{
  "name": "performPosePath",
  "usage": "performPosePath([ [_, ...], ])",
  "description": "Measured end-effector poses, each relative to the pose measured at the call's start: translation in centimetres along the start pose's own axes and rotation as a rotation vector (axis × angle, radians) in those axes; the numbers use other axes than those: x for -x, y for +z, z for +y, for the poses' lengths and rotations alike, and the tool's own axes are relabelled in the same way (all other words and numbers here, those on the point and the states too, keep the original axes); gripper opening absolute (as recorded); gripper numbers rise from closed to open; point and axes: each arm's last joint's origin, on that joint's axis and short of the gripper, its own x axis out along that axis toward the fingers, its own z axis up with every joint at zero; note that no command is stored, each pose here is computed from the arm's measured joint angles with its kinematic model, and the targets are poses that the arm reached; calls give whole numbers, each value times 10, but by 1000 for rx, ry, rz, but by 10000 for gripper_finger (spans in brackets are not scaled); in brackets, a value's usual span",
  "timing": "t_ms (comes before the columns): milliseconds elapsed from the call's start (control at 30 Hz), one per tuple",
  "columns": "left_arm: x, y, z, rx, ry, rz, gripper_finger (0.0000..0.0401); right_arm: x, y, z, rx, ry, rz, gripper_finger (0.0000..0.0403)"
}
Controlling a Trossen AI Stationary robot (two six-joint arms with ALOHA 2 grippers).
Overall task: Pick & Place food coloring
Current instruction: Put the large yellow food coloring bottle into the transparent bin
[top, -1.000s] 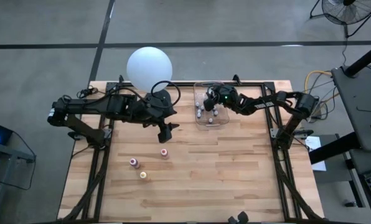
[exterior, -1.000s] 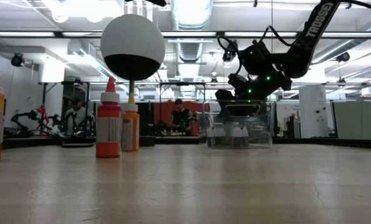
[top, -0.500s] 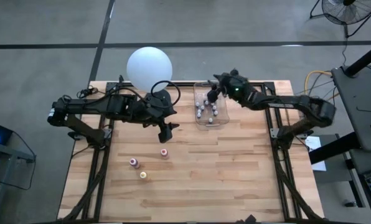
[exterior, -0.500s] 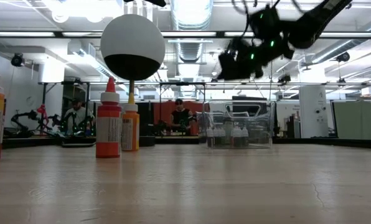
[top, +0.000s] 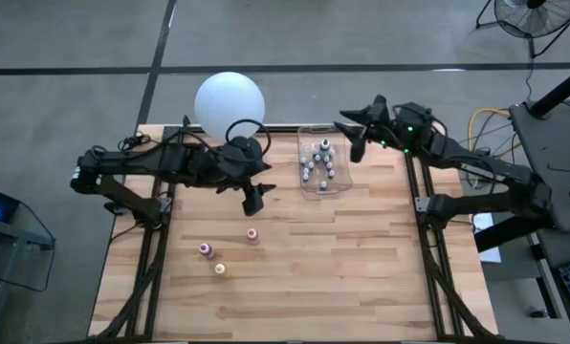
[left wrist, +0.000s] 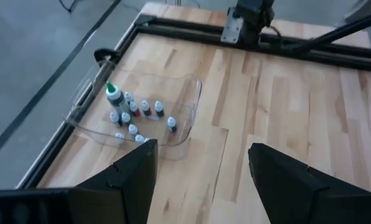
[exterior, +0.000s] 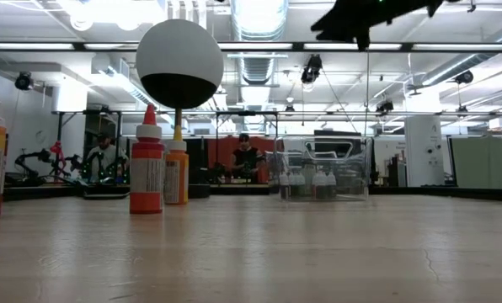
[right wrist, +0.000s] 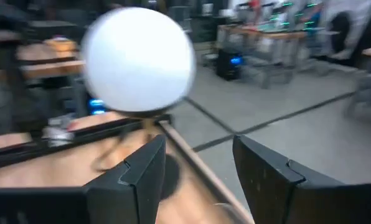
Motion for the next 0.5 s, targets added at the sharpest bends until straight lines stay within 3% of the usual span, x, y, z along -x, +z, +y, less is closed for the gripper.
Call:
performPosePath([
  [233,9,7,1,-16,-35,-75,222,17,19,17,-113,255,1,178],
  [500,17,0,0,-20,-129,-146,222,21,24,43,-137,382,0,178],
])
